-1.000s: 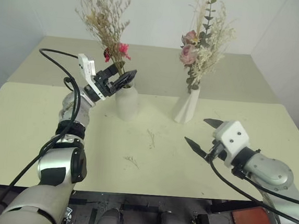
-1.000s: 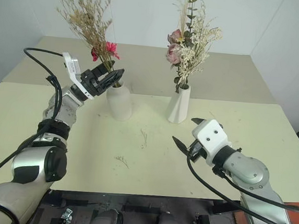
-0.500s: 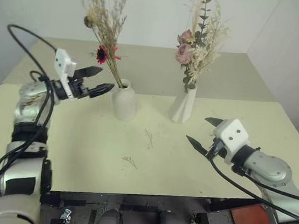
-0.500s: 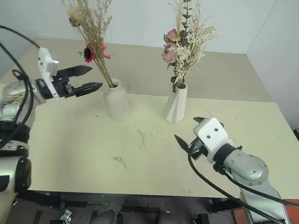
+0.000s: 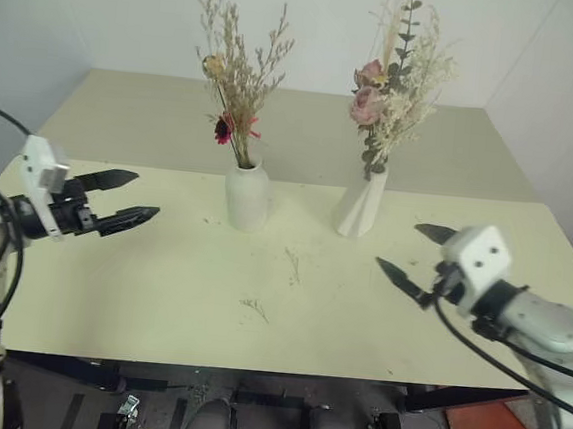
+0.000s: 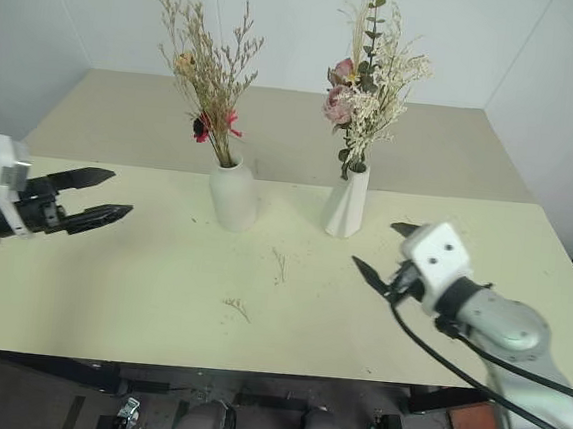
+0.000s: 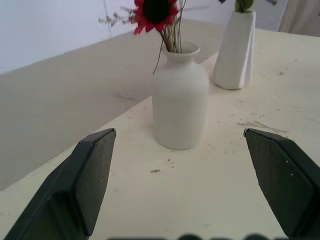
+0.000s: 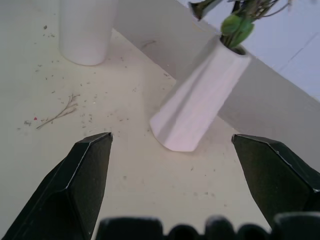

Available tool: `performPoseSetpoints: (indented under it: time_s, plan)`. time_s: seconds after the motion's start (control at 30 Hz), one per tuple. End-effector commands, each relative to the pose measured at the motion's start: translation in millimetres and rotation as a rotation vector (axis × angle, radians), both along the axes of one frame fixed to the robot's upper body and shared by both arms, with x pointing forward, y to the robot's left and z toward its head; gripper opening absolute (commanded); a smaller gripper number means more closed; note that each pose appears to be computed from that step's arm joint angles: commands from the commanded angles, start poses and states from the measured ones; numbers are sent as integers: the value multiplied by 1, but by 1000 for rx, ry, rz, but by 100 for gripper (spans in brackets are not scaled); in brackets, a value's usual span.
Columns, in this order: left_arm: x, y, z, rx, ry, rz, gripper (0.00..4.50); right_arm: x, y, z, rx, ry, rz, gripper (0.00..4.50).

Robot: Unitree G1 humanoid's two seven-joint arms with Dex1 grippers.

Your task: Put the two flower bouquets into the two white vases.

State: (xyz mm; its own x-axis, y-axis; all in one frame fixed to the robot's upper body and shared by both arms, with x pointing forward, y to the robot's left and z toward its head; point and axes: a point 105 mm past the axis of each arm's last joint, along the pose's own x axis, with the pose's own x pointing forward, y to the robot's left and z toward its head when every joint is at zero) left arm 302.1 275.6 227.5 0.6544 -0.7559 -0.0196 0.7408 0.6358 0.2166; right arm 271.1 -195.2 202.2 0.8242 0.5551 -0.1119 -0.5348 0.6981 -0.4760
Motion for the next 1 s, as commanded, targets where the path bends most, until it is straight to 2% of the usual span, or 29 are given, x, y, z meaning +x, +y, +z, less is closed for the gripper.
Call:
performPoseSetpoints:
  time_s: [0.03, 0.23, 0.43, 0.57, 0.67, 1.0]
  plan:
    - [-21, -5, 25, -25, -89, -62, 448, -16, -32, 29, -10, -38, -9, 450]
    - [-26, -8, 30, -19, -100, -69, 448, -33, -65, 49, -50, -1, -25, 450]
    - [-20, -8, 27, -14, -109, -48, 448, -43, -84, 48, -75, 17, -67, 450]
    - [-23, -9, 40, -1, -180, -56, 448, -42, -85, 43, -102, 25, -76, 450]
    - [-26, -7, 51, -31, -201, -74, 448, -42, -96, 49, -97, 23, -112, 450]
    - [-9, -14, 42, -17, -176, -115, 448, -57, -86, 43, -98, 18, -125, 450]
